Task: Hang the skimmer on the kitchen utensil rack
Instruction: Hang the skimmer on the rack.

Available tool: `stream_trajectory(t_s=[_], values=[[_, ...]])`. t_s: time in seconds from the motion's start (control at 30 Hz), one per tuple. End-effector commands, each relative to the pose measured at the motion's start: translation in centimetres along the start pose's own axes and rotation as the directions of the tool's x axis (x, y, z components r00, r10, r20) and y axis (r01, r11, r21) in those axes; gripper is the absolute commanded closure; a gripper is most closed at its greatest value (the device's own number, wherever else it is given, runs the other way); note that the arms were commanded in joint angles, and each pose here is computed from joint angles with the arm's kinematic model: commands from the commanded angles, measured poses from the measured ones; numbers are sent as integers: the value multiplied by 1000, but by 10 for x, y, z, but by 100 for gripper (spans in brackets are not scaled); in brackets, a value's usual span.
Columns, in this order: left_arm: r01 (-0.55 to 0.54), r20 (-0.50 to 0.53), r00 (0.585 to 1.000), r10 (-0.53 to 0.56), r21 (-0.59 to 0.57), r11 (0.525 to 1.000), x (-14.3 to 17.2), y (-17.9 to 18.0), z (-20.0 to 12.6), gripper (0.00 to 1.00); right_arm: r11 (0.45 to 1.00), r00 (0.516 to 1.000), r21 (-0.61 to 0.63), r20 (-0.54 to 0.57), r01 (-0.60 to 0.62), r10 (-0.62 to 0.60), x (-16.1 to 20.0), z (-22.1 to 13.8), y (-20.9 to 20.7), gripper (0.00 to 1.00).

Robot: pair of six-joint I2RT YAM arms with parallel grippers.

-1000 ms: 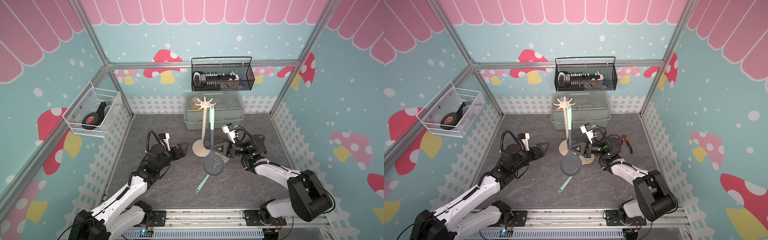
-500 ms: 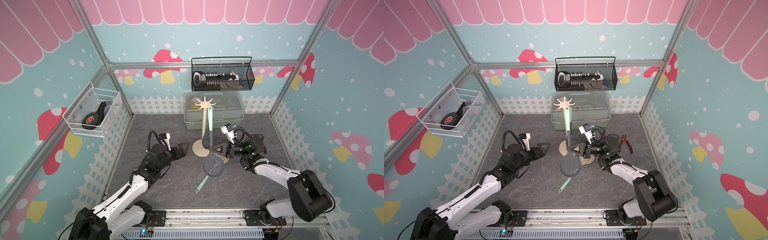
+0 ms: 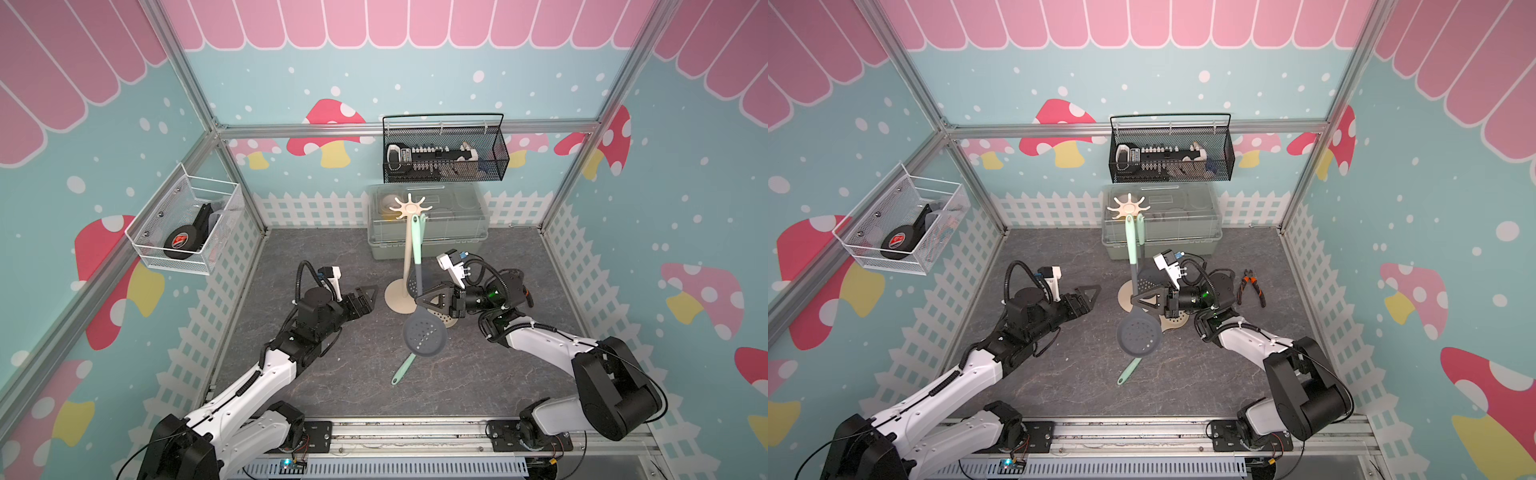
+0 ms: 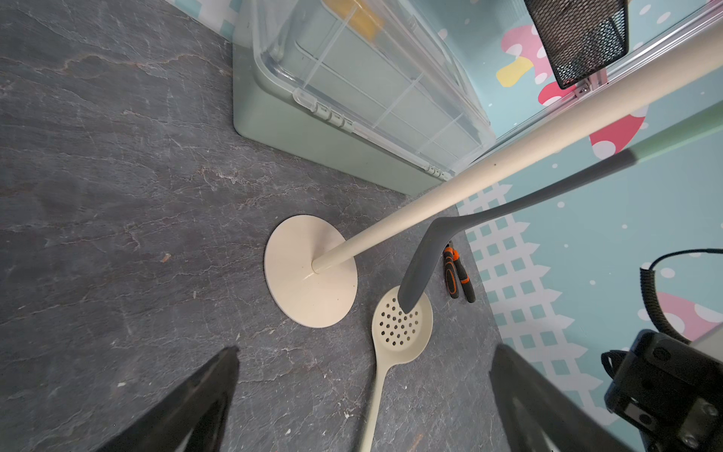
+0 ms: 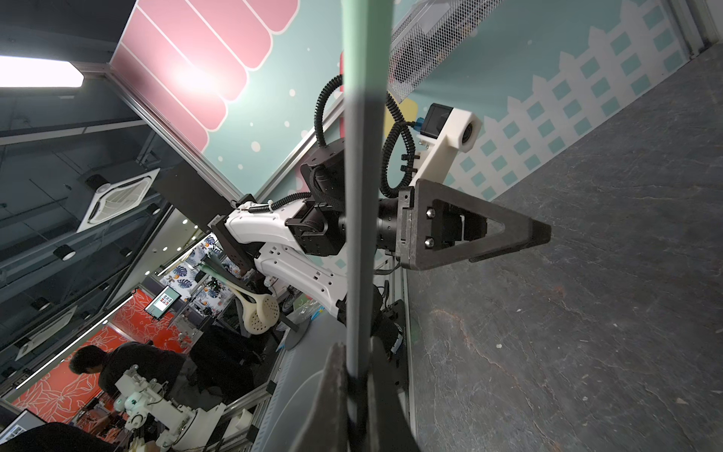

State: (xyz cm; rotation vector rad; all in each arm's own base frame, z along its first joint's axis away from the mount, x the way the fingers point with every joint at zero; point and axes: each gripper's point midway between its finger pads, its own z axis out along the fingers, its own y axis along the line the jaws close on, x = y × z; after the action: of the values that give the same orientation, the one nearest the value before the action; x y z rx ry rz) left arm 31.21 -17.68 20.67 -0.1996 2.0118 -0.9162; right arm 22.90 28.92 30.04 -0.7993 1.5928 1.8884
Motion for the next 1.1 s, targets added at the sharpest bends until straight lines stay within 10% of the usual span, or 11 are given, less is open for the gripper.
stream_trajectory(t_s=[0.0,1.07], values=[[-3,25,1000,2,25,1000,-12,-10,-1,1,999,999,-22,3,44,-44,-7,4,6,100],[14,13,1000,-14,40,999,-9,-11,-4,1,980,980,71,79,-187,182,-1,9,-73,100]])
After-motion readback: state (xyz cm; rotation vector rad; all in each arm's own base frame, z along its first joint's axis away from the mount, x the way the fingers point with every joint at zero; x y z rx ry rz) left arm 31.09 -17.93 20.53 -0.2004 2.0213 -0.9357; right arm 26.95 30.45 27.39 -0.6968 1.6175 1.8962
